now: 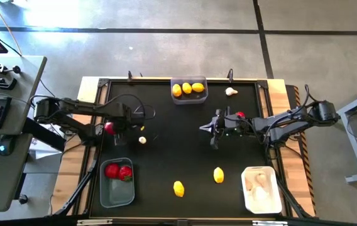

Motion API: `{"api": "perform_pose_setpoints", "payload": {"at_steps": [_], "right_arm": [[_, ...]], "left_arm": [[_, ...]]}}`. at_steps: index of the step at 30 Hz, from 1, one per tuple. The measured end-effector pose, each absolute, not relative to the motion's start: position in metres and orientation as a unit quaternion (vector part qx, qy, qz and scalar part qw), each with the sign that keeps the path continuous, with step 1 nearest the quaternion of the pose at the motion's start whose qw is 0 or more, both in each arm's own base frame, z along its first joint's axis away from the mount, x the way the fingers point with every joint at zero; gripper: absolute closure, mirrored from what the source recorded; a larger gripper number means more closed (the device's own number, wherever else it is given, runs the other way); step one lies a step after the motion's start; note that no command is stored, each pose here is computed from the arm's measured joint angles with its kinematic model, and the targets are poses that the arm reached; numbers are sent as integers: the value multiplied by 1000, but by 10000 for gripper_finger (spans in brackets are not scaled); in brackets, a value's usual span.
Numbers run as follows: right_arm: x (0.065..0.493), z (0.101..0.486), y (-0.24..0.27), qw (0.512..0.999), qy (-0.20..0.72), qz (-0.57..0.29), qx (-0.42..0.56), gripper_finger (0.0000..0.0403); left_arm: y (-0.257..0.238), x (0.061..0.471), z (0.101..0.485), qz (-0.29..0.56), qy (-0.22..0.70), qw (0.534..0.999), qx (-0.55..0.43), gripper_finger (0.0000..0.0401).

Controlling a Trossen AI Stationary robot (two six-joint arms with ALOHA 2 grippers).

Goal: Sort produce into baskets
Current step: Put the left tomato into the dark green bin

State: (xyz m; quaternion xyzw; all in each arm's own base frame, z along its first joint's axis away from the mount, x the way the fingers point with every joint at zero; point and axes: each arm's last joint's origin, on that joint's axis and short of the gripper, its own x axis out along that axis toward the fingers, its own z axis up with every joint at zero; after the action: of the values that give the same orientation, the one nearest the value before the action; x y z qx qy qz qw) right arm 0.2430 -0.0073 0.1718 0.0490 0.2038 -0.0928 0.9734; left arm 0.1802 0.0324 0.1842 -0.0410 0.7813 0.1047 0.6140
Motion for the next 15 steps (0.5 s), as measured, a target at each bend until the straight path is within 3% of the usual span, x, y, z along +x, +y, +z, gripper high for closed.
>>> {"api": "perform_pose_setpoints", "payload": {"at_steps": [15], "right_arm": [[243,172,-7,974,204,-92,47,402]], "left_arm": [[33,181,183,101,784,612,-13,198]]}}
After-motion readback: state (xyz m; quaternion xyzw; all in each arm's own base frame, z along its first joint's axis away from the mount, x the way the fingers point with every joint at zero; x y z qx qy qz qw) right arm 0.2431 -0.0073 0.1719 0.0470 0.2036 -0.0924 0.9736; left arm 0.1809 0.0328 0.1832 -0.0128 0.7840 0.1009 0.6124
